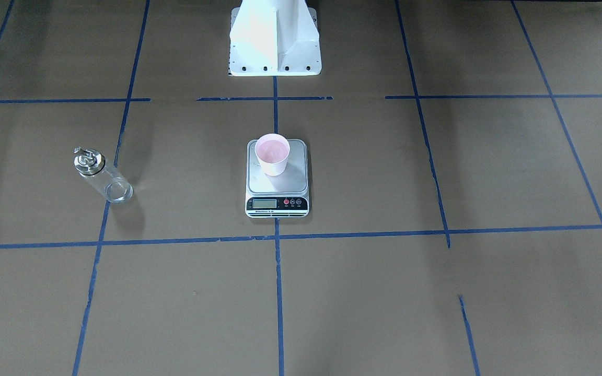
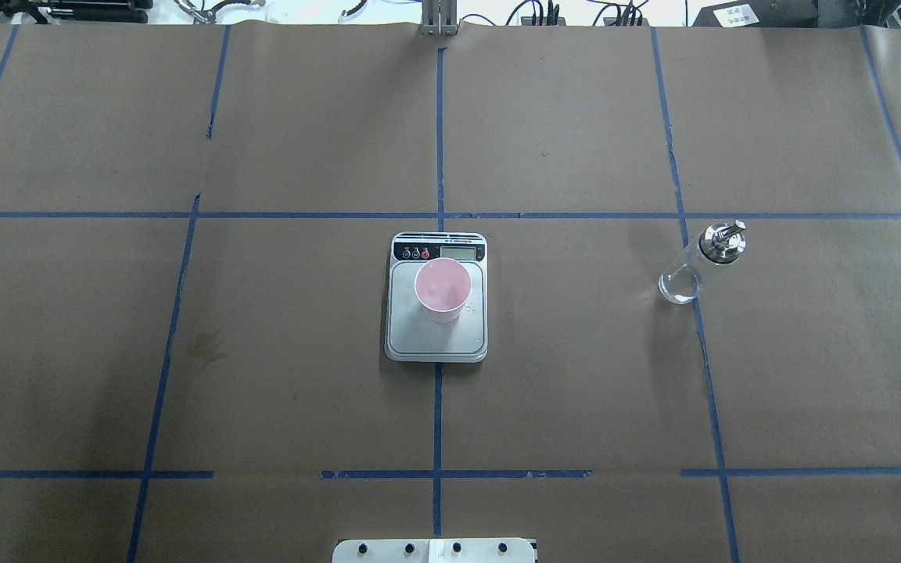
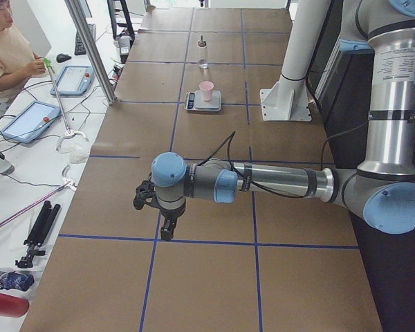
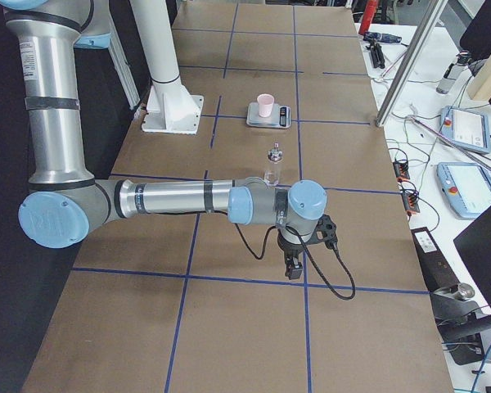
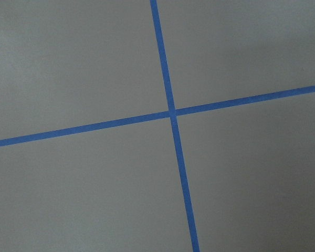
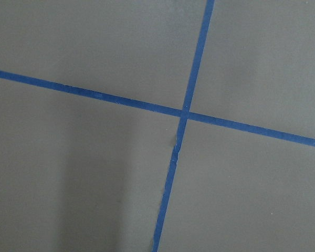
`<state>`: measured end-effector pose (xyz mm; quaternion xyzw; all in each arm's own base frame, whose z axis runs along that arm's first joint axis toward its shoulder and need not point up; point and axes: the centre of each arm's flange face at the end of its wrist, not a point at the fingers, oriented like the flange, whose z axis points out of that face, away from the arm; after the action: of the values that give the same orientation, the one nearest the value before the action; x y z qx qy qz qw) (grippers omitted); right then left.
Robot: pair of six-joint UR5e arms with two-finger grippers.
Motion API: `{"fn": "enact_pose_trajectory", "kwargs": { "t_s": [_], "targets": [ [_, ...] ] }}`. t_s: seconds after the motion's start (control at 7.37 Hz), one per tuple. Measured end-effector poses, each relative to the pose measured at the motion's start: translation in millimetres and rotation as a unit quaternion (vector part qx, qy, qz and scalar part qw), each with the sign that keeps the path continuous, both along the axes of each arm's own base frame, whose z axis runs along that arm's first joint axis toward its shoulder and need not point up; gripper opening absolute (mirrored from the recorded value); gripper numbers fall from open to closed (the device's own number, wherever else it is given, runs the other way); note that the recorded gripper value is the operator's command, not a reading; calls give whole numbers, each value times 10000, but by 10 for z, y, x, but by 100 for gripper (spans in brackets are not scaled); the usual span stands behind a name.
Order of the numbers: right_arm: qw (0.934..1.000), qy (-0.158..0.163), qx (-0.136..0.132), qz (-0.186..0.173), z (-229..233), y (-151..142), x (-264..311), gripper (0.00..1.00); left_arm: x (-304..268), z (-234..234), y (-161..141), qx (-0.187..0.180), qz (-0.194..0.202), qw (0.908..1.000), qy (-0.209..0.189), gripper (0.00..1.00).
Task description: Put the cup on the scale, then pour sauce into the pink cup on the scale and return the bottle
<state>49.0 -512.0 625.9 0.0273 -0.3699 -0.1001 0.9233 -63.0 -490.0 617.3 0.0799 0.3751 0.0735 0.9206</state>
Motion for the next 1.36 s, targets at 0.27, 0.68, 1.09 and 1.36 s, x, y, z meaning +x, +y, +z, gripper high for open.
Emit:
{"fn": "enact_pose_trajectory", "kwargs": {
  "t_s": [0.27, 0.68, 1.09, 1.36],
  "targets": [
    [9999, -6, 108, -13, -16, -14, -8, 100, 1, 15, 4, -7, 0, 10000, 3, 100],
    [9999, 3, 139, -52, 8, -15, -68, 100, 1, 32, 14, -32, -8, 10000, 10, 100],
    [9999, 4, 130, -68, 11, -18, -98, 100, 1, 65, 29, -96, -19, 10000, 6, 100],
    [9999, 6, 122, -71, 16, -13, -101, 100, 0, 88, 46, -373, -71, 9993, 8, 100]
  ]
}}
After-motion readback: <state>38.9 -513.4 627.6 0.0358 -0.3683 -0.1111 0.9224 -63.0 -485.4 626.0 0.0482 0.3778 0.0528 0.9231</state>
